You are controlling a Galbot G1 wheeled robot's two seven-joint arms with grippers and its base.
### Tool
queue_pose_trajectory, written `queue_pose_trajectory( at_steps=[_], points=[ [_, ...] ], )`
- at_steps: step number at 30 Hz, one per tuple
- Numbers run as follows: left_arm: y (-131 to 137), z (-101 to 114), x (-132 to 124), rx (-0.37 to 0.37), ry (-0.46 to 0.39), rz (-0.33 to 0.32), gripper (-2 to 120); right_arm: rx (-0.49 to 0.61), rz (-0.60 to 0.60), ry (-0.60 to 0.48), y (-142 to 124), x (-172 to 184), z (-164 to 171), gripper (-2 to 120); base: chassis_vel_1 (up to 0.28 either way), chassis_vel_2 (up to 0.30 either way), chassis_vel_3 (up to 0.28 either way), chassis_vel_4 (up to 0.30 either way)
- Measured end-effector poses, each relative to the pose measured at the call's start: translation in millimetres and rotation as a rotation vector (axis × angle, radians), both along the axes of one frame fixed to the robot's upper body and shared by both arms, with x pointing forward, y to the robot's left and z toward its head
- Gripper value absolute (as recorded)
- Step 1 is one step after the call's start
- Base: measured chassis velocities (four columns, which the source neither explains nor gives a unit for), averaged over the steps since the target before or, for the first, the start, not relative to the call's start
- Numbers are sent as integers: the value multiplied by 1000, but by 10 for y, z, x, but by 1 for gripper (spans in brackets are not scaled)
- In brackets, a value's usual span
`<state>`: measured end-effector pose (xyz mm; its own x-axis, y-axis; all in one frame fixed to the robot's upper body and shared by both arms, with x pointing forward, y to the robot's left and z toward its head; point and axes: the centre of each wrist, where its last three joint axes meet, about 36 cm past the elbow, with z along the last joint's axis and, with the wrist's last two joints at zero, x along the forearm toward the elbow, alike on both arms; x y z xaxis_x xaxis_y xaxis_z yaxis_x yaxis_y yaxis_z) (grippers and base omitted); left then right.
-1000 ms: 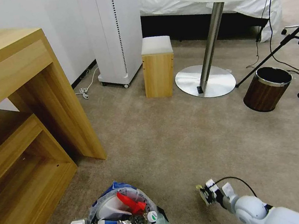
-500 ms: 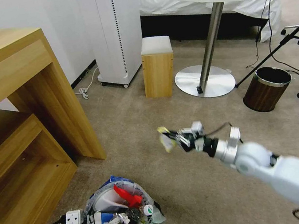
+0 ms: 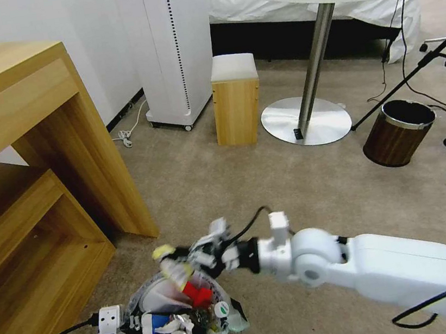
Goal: Pick up the trash bin and place the garbage on the floor into it.
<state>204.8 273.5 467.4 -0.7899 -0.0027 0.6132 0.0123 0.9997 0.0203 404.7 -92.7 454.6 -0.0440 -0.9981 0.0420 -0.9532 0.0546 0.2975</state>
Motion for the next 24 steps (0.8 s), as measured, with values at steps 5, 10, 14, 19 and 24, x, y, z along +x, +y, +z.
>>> queue_pose_trajectory(
  at_steps=[5,10,14,19,24],
  points=[
    [-29,-47,-48,-5,9,4,0,-23,7,21,129,12,-77,0,0,0,0,0],
    [-22,-77,-64,4,2,-1,0,-56,21,34,205,16,-225,0,0,0,0,0],
    [-7,-76,-39,2,-3,5,0,-61,51,36,203,-21,-294,0,0,0,0,0],
    [2,-59,-48,13,-11,13,0,-66,69,31,139,-47,-326,11,0,0,0,0],
    [-29,-111,-108,16,-5,13,0,-68,59,18,111,-31,-319,31,0,0,0,0]
  ],
)
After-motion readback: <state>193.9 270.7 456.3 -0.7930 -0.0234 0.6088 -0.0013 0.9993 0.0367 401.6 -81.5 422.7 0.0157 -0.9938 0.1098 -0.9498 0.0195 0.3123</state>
